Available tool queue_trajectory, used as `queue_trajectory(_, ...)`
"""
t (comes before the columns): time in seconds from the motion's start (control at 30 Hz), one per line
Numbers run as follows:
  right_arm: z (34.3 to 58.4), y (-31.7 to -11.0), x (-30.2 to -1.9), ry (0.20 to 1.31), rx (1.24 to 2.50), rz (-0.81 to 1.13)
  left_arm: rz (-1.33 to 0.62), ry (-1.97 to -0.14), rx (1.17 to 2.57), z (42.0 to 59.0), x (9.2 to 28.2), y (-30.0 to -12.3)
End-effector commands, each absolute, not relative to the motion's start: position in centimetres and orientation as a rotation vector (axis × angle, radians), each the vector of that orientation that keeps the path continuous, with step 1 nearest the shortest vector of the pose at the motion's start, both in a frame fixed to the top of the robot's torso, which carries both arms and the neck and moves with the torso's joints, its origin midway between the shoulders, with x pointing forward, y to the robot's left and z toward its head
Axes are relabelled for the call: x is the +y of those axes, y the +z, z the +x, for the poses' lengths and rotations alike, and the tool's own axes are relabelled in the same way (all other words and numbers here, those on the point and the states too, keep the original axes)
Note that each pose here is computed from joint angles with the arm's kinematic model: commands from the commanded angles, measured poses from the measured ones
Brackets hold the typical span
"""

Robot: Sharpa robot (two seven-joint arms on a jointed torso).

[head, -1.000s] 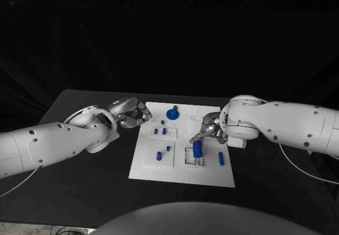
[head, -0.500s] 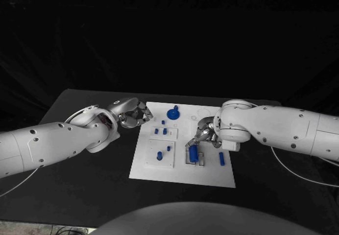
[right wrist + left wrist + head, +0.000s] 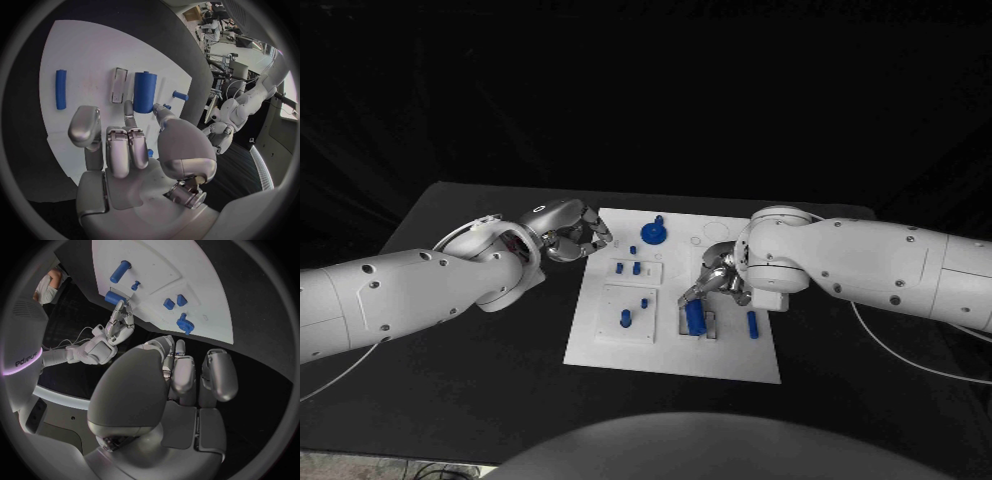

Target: Assemble the parts on the task board

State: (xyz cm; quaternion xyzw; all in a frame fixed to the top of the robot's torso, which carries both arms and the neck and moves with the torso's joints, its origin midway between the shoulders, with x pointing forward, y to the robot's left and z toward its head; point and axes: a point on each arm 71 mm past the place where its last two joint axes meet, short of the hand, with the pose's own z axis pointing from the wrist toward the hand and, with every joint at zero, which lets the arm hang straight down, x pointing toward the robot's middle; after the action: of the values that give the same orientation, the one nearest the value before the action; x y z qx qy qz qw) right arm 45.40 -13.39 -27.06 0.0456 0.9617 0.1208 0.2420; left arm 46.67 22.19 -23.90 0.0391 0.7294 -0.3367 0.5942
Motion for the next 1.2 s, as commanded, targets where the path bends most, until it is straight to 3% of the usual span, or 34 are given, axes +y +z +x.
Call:
queue_trajectory(0.03,45.1,-27.2,-13.2,0.339,2.648,0.097,0.092,-0.791,1.709,46.6,22.0,-24.0)
queue_trajectory(0.87,45.1,-27.2,-14.9,0.344,2.608,0.161,0.092,-0.789,1.716,46.6,22.0,-24.0)
queue_trajectory(1.2,44.2,-23.9,-18.4,0.455,2.474,0.293,0.088,-0.786,1.714,46.5,22.2,-24.0)
